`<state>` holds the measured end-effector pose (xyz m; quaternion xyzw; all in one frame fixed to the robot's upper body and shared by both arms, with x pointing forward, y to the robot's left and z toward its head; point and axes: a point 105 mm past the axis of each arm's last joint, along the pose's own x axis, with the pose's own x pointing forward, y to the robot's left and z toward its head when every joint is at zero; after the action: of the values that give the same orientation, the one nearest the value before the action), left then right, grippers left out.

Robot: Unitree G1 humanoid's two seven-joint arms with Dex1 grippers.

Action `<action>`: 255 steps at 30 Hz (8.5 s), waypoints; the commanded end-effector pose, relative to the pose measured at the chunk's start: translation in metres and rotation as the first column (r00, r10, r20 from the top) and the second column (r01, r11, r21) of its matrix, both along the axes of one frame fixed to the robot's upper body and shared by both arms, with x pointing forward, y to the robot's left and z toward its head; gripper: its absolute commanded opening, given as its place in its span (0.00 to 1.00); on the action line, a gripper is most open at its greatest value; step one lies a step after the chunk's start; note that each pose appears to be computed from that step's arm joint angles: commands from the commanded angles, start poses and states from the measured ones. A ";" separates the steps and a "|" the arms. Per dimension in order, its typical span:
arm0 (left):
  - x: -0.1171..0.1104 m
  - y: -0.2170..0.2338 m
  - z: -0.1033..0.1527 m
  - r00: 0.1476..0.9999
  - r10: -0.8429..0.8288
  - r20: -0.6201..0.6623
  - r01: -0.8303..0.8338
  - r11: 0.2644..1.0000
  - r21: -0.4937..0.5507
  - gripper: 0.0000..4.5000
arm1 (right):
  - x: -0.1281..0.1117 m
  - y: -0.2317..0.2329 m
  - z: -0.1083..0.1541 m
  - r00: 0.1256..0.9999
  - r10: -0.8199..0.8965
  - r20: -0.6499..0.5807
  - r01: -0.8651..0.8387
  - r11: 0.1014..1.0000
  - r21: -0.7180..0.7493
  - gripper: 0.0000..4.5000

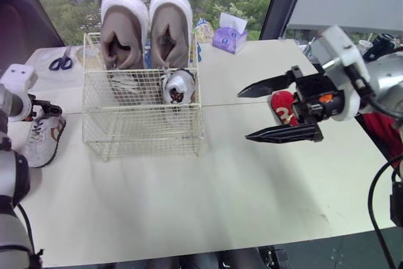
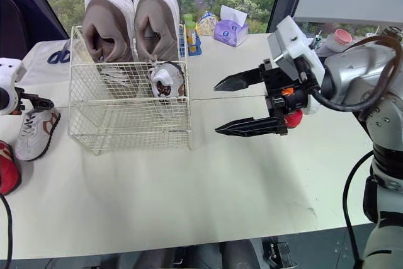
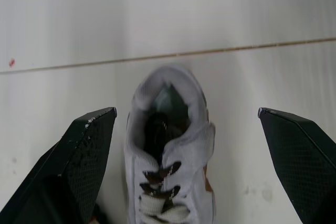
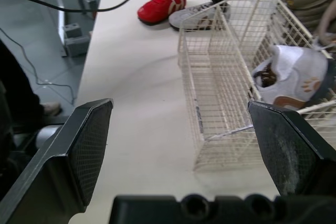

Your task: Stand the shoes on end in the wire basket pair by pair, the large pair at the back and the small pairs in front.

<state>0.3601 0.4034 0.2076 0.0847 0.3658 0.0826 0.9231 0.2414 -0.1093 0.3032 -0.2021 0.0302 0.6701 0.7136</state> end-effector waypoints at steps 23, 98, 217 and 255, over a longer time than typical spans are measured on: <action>0.001 0.004 -0.066 0.995 0.089 -0.044 -0.090 0.996 -0.017 0.01 | -0.002 0.008 0.025 0.995 -0.050 0.084 0.041 0.994 0.105 1.00; -0.079 -0.253 0.022 0.245 -0.395 0.885 0.359 0.885 0.296 0.84 | 0.030 -0.031 -0.022 0.916 -0.239 -0.321 0.283 0.954 0.098 1.00; -0.062 -0.275 0.225 -0.043 -0.487 0.872 0.958 -0.268 -0.103 0.07 | 0.025 0.029 0.107 0.591 -0.218 0.777 -0.013 0.960 0.280 0.38; -0.061 -0.324 0.188 0.160 0.077 0.984 0.962 -0.237 -0.138 0.05 | 0.034 0.018 0.118 0.925 0.120 -0.360 0.349 0.101 0.931 0.99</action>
<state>0.3150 0.0923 0.3902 -0.4060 -0.2137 -0.5708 0.6809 0.2847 -0.0940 0.4146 0.4651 -0.2661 0.4702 0.7012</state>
